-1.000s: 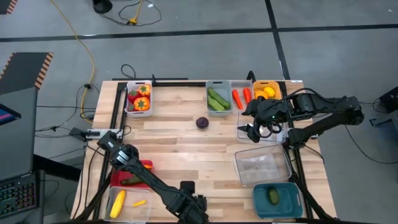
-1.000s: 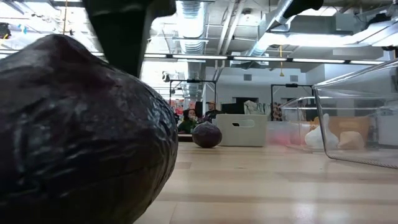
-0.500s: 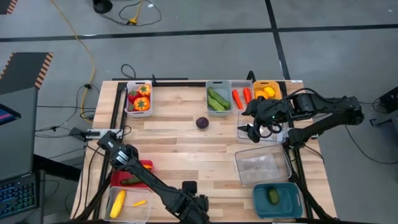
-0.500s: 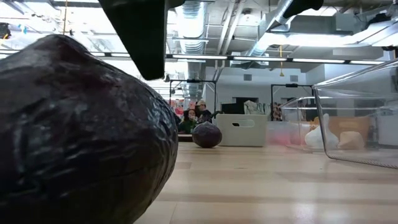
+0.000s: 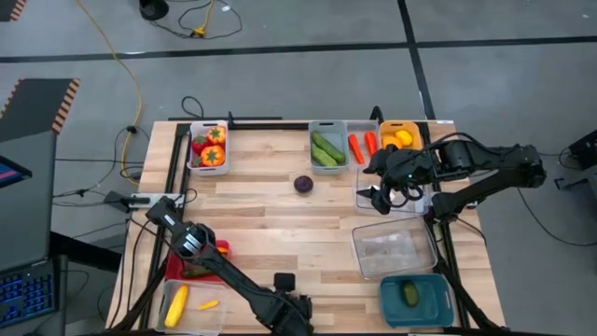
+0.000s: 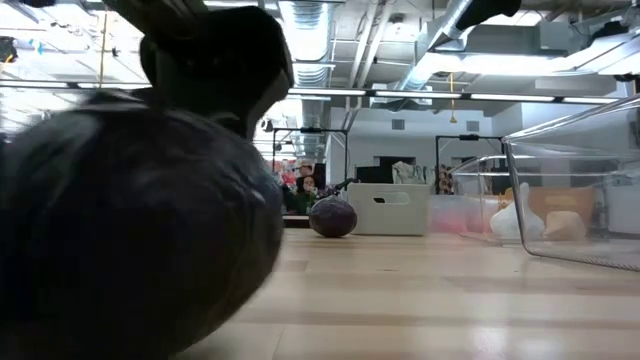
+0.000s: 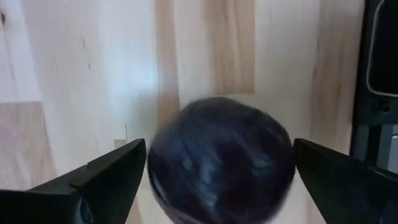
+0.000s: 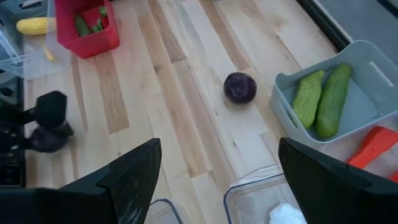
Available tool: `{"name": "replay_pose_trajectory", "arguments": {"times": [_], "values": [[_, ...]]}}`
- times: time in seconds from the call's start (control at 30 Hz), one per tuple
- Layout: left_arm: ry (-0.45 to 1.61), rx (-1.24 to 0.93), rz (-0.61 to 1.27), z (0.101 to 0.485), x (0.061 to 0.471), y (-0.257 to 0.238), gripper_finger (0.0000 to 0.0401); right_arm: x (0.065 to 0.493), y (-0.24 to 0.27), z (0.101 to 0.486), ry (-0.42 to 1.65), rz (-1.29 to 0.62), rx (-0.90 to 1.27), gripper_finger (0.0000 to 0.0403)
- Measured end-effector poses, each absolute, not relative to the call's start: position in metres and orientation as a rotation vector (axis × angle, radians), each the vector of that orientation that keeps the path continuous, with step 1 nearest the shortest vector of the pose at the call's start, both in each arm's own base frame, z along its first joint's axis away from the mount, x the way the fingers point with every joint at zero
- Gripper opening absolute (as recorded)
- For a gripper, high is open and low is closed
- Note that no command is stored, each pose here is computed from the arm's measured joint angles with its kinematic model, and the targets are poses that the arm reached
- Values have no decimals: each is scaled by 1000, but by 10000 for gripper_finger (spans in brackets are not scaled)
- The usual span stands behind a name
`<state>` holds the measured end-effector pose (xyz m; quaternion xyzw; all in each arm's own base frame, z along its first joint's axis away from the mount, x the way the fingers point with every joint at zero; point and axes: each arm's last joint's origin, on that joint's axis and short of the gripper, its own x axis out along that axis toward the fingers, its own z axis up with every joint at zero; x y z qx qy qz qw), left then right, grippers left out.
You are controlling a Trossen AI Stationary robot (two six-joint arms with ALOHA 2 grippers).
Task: Sort produce into baskets
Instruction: Put the bottom plum into the bottom transparent bin
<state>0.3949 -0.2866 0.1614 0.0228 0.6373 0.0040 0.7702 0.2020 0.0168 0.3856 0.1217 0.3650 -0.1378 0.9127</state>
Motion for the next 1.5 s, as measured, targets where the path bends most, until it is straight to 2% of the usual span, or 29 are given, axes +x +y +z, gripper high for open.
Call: {"name": "replay_pose_trajectory", "arguments": {"times": [0.13, 0.4, 0.5, 0.67, 0.83, 0.97, 1.23, 1.33, 1.5], "values": [[1392, 60, 11, 157, 395, -286, 371, 202, 17, 385, 756, -284, 250, 350], [1399, 73, 14, 156, 394, -285, 282, 201, 17, 384, 772, -286, 246, 350], [1400, 66, 17, 158, 396, -282, 261, 201, 17, 384, 772, -286, 246, 350], [1385, 47, 25, 167, 405, -271, 269, 201, 17, 384, 772, -284, 240, 350], [1294, 43, -9, 193, 425, -256, 283, 201, 17, 384, 772, -285, 239, 350], [1136, 49, -20, 220, 448, -239, 284, 201, 17, 384, 772, -285, 238, 350], [660, 25, -58, 253, 503, -207, 285, 201, 16, 384, 771, -294, 235, 350], [556, 20, -46, 261, 516, -191, 285, 200, 16, 384, 773, -295, 234, 350], [500, -54, 5, 265, 529, -163, 285, 200, 16, 384, 773, -297, 233, 350]]}}
